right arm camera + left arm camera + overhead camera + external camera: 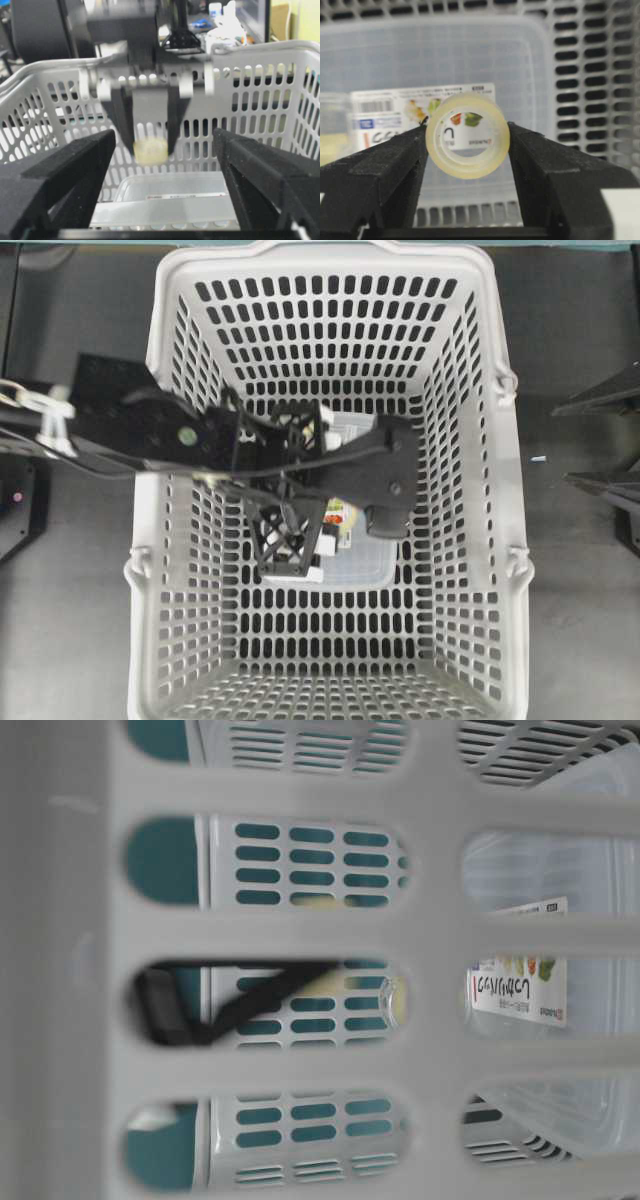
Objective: Pick up the cellophane tape from the shopping basket with the left arm.
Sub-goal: 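Lift the tape roll upward out of the container with the left gripper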
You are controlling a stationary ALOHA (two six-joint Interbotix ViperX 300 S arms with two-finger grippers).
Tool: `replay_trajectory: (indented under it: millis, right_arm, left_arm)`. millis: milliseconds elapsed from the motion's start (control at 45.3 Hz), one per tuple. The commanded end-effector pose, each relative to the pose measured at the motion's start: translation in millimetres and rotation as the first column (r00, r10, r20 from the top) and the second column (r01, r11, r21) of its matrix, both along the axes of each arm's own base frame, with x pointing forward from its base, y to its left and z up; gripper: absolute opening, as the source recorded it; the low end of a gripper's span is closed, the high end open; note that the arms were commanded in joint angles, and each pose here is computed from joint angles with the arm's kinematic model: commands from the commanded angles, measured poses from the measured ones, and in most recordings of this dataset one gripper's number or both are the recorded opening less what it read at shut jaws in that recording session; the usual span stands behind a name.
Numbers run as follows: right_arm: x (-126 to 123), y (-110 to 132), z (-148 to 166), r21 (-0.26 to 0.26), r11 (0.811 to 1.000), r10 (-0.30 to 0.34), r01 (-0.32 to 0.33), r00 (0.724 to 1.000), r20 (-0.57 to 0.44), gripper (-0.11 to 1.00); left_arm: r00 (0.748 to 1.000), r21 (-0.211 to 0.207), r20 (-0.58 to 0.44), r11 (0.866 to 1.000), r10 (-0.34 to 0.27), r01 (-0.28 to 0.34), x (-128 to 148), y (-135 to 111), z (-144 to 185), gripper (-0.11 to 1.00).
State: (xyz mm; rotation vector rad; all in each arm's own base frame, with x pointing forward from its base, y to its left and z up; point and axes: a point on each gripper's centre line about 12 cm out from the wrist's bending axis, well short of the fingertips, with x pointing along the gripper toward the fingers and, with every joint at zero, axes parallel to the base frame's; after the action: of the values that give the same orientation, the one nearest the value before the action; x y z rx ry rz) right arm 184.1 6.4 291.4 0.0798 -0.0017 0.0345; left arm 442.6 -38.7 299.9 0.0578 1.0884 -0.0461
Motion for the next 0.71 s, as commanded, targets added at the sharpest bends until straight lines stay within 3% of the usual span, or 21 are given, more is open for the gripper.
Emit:
replay_trajectory:
  millis: [0, 133, 685]
  right_arm:
    - [1.2, 0.3, 6.2, 0.005, 1.000, 0.001, -0.001, 1.000, 0.020, 0.76]
    - [1.2, 0.3, 6.2, 0.005, 1.000, 0.001, -0.001, 1.000, 0.020, 0.76]
    - [1.2, 0.3, 6.2, 0.005, 1.000, 0.001, -0.001, 1.000, 0.020, 0.76]
  left_arm:
    - [0.998, -0.005, 0.060, 1.000, -0.001, 0.001, -5.8, -2.4, 60.9, 0.50]
    - [0.998, -0.005, 0.060, 1.000, 0.002, -0.002, -7.5, -2.6, 82.9, 0.50]
    - [1.000, -0.001, 0.023, 1.000, 0.003, -0.003, -6.1, -2.7, 73.7, 0.50]
